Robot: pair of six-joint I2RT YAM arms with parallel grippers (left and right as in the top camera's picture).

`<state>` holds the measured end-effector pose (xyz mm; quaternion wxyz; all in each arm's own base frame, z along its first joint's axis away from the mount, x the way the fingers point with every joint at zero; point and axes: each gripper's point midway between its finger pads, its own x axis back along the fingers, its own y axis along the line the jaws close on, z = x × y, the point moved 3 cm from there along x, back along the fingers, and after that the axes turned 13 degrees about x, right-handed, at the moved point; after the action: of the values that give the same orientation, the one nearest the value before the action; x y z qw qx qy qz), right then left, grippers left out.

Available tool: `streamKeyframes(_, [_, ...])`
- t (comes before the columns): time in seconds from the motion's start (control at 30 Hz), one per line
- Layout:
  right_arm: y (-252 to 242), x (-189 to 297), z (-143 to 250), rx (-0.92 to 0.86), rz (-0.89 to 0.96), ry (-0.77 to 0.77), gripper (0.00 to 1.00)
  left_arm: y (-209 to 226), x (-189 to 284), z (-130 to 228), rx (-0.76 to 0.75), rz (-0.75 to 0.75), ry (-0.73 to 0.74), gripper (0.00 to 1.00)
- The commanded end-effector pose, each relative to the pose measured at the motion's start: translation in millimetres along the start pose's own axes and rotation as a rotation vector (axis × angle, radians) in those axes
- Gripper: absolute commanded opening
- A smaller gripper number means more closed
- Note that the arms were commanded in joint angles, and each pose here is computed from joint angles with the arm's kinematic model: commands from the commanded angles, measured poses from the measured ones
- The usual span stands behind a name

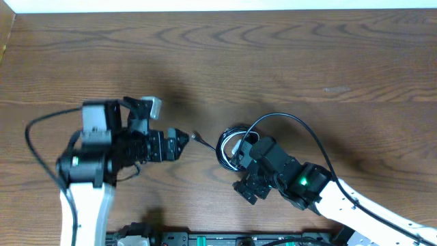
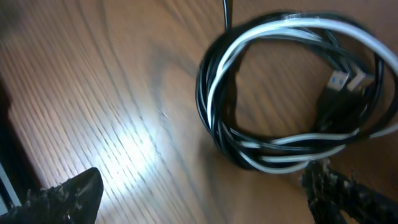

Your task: Untangle cables

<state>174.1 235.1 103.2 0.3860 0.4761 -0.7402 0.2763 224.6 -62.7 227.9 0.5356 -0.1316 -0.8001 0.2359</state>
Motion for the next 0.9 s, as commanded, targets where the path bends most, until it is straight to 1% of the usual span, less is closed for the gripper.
streamKeyframes(0.0, [-1.9,1.9,0.0,0.025,0.018,0.014,0.99,16.0,4.9,-11.3,0.044,-0.152,0.029,0.88])
streamKeyframes(0.13, [-0.2,2.4,13.2,0.104,0.011,0.077,0.99,18.1,5.3,-2.2,0.064,-0.168,0.095,0.87])
streamKeyframes(0.27, [-10.3,2.9,36.6,0.197,0.076,0.207,0.99,18.6,8.9,7.7,0.078,-0.176,0.126,0.88])
streamKeyframes(0.3, [-11.4,0.7,36.3,0.209,0.08,0.209,0.96,18.6,9.6,9.5,0.081,-0.177,0.132,0.88])
streamKeyframes(0.43, [-10.6,-12.3,27.0,0.213,0.067,0.172,0.94,19.1,10.5,13.2,0.088,-0.181,0.147,0.88])
streamKeyframes(0.63, [-7.5,-33.6,4.2,0.22,0.028,0.064,0.93,19.2,10.6,14.0,0.09,-0.181,0.151,0.88])
streamKeyframes(0.7, [-8.5,-39.0,3.7,0.225,0.029,0.064,0.95,19.3,10.7,14.4,0.091,-0.182,0.153,0.88])
streamKeyframes(0.83, [-8.8,-51.2,10.1,0.232,0.02,0.095,0.94,19.3,10.7,14.5,0.091,-0.182,0.153,0.88])
streamKeyframes(0.87, [-8.5,-54.0,12.5,0.23,0.016,0.105,0.92,19.3,10.7,14.5,0.091,-0.182,0.153,0.88])
